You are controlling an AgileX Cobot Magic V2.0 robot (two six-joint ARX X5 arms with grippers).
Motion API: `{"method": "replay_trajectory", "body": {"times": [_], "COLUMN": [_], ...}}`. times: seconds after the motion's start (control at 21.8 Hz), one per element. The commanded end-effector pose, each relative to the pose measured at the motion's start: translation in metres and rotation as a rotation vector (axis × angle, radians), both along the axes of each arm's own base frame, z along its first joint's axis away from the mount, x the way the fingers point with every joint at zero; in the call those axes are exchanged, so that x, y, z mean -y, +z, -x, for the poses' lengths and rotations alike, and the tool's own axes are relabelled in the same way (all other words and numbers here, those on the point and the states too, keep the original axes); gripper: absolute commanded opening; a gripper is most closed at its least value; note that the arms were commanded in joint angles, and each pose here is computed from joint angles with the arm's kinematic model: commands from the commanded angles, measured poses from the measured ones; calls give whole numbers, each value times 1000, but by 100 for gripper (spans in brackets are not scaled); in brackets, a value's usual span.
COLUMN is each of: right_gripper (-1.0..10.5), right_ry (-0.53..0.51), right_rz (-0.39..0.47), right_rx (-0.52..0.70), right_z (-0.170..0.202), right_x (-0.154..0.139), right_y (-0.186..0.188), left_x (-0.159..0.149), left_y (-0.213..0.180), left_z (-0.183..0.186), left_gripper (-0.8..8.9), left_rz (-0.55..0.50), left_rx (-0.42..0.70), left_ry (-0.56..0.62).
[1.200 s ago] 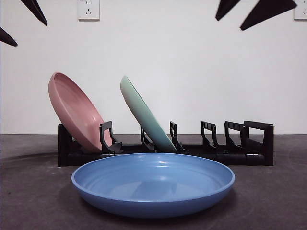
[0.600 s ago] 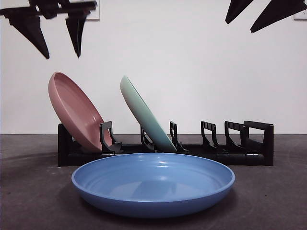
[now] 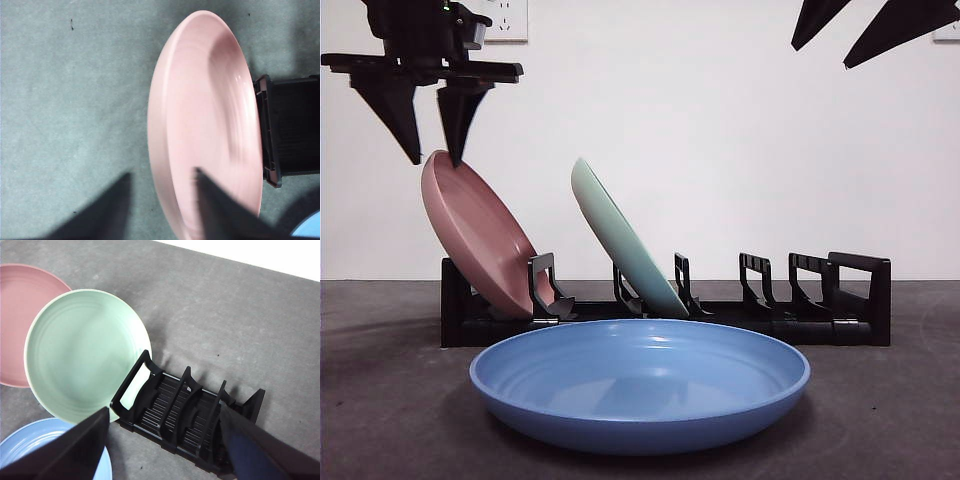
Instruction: Place the plate
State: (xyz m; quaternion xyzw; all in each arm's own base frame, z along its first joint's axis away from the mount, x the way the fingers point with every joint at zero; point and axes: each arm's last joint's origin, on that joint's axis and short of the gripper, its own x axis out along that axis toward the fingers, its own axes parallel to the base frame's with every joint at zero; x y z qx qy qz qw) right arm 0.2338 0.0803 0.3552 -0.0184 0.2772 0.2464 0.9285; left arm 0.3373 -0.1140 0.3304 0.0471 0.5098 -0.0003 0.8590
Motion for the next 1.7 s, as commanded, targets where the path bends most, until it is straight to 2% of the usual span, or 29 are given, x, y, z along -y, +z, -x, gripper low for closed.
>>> {"method": "replay_trajectory", "body": {"times": [0.05,0.37,0.55,0.64,0.96,1.42,1.7], "right_gripper": [349,349,349,349,349,349,349], "right_ry": [2,3,2,3,2,1,2], "right_rz": [-4,-3,-4,-4,-3,2,2], "right_rx": [7,7,7,7,6,2,0], "right_z": [-2,-2,-2,-2,-2,-2,-2], "right_x": [-2,-2,-2,-2,-2,-2,-2], "right_y": [3,3,3,3,2,2,2], "left_x": [3,3,2,1,-6,-19,-26], "left_y": [4,16,39,52,93,102,106], "left_z": [-5,-3,2,5,23,50,74], "left_gripper": [35,19,19,18,16,16,16], "left_rz": [-1,-12,-128,-153,-158,-189,-130], "left_rx": [22,61,126,145,176,113,153], "left_ry": [-8,2,27,24,4,-13,-33]}}
